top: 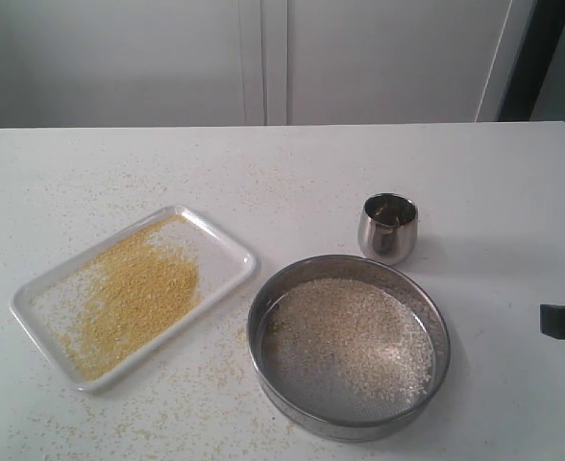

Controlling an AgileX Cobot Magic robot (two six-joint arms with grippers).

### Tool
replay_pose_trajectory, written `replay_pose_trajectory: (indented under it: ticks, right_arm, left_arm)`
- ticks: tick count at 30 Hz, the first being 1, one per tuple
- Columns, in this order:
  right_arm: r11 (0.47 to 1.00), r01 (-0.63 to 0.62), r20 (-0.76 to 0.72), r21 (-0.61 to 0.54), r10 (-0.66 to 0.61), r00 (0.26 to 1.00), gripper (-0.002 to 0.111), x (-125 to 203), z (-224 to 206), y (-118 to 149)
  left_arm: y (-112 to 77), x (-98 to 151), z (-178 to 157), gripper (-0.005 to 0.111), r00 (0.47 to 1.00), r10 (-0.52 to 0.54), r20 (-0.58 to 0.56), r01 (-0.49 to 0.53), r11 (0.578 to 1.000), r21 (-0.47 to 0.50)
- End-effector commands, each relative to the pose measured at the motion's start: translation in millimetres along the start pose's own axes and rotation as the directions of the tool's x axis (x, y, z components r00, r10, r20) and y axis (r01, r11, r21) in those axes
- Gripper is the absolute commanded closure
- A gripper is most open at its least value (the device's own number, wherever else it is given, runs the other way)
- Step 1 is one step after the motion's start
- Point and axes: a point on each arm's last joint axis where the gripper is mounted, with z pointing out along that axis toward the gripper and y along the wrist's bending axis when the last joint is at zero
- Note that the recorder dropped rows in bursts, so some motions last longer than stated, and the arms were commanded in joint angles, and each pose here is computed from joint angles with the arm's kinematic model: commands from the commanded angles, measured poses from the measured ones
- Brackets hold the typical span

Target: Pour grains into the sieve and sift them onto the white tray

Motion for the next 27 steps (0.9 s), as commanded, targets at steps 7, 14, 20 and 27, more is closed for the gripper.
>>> replay_pose_trajectory:
  ticks: [7,14,20,27]
  right_arm:
    - [1.0,-0.001,0.007,0.003,0.001,1.0,0.108,0.2,0.0,-0.5]
    - [1.0,-0.001,0.007,0.003,0.001,1.0,0.108,0.2,0.0,-0.5]
    - [1.0,-0.001,0.007,0.003,0.001,1.0,0.108,0.2,0.0,-0.5]
    - [1.0,-0.001,0.007,0.003,0.001,1.0,0.108,0.2,0.0,-0.5]
  left_arm:
    - [-1.4,24.7,13.0,0.107,0.998,-0.007,-0.059,0.007,1.0,0.003]
    - [-1.8,35.0,18.7,0.107,0.997,-0.009,-0.077,0.009,1.0,0.002]
    - [-1.7,34.5,19.5,0.107,0.998,-0.011,-0.058,0.011,1.0,0.0]
    - [-1.7,34.5,19.5,0.107,0.998,-0.011,-0.059,0.011,1.0,0.0]
